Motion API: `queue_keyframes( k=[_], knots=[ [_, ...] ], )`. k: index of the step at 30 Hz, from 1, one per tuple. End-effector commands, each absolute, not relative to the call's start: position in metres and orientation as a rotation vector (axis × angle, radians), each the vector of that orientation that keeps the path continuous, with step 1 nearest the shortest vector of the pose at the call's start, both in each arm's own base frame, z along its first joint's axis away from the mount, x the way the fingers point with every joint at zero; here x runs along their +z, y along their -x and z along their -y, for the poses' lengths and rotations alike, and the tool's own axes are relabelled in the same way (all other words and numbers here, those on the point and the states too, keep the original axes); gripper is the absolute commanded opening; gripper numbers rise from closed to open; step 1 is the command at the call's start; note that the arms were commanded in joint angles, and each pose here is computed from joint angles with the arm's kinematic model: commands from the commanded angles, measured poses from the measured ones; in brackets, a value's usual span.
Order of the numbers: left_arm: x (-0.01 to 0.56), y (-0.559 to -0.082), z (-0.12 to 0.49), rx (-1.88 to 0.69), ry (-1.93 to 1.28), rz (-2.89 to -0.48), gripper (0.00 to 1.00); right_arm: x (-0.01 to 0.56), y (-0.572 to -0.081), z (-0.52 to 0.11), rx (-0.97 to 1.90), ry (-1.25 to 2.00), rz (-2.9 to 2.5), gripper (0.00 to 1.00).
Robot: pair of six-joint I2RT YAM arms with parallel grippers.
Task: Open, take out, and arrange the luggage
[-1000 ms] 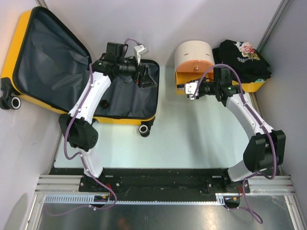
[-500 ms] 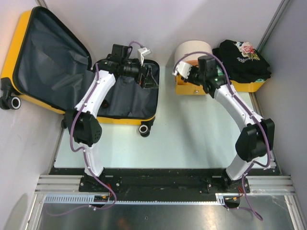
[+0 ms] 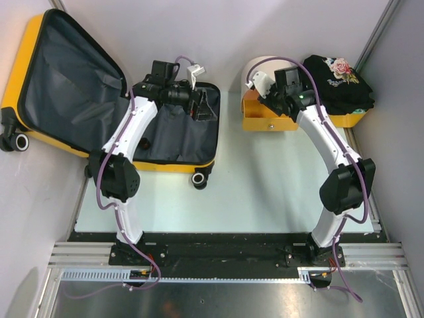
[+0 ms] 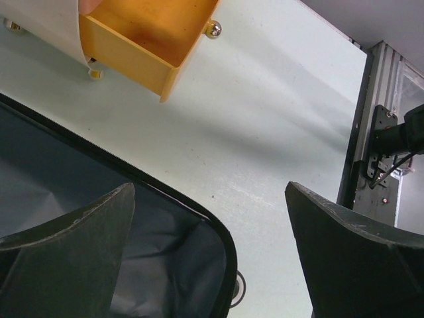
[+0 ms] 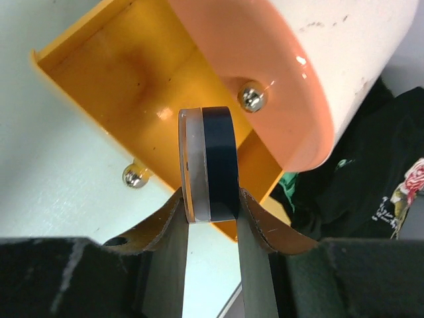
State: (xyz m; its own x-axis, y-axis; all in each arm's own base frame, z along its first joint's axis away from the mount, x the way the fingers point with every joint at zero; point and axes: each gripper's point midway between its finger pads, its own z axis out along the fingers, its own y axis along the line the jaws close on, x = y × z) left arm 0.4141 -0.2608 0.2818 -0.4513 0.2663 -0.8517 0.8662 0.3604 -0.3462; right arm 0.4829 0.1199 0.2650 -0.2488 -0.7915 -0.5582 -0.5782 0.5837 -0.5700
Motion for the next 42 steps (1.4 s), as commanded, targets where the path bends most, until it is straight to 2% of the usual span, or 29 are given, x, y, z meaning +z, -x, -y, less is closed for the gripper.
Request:
queue_keyframes(
  k=[1, 7, 14, 17, 19, 21, 26, 27, 32, 35, 36, 42],
  knots=[
    [0.301, -0.412, 0.263, -1.116, -0.986, -1.863, 0.98, 0.268, -0.474, -0.11, -0.319, 1.037, -2.035, 0.0],
    [0.299, -0.412, 0.264, -1.132, -0.989, -1.862, 0.98, 0.244, -0.493, -0.081, -0.522, 0.907, -2.161, 0.0],
    [0.297, -0.415, 0.258, -1.119, -0.982, -1.866, 0.98, 0.228, -0.505, -0.075, -0.608, 0.794, -2.228, 0.02],
    [0.295, -0.416, 0.256, -1.116, -0.976, -1.873, 0.98, 0.222, -0.51, -0.087, -0.619, 0.769, -2.221, 0.12],
    [0.295, -0.417, 0.254, -1.107, -0.974, -1.874, 0.98, 0.218, -0.508, -0.098, -0.577, 0.754, -2.244, 0.29],
    [0.295, -0.419, 0.252, -1.099, -0.97, -1.873, 0.98, 0.226, -0.511, -0.121, -0.444, 0.759, -2.229, 0.57],
    [0.295, -0.42, 0.249, -1.097, -0.96, -1.879, 0.98, 0.245, -0.502, -0.154, -0.178, 0.763, -2.194, 0.64],
    [0.294, -0.421, 0.248, -1.095, -0.957, -1.882, 0.98, 0.249, -0.5, -0.159, -0.109, 0.774, -2.183, 0.7],
    [0.294, -0.42, 0.248, -1.1, -0.957, -1.881, 0.98, 0.262, -0.482, -0.162, 0.087, 0.848, -2.14, 0.7],
    [0.293, -0.42, 0.248, -1.1, -0.957, -1.883, 0.98, 0.256, -0.466, -0.147, 0.188, 0.877, -2.143, 0.62],
    [0.292, -0.42, 0.248, -1.104, -0.956, -1.884, 0.98, 0.255, -0.465, -0.145, 0.221, 0.866, -2.139, 0.55],
    [0.292, -0.422, 0.248, -1.106, -0.955, -1.885, 0.98, 0.235, -0.464, -0.104, 0.27, 0.749, -2.166, 0.39]
  ],
)
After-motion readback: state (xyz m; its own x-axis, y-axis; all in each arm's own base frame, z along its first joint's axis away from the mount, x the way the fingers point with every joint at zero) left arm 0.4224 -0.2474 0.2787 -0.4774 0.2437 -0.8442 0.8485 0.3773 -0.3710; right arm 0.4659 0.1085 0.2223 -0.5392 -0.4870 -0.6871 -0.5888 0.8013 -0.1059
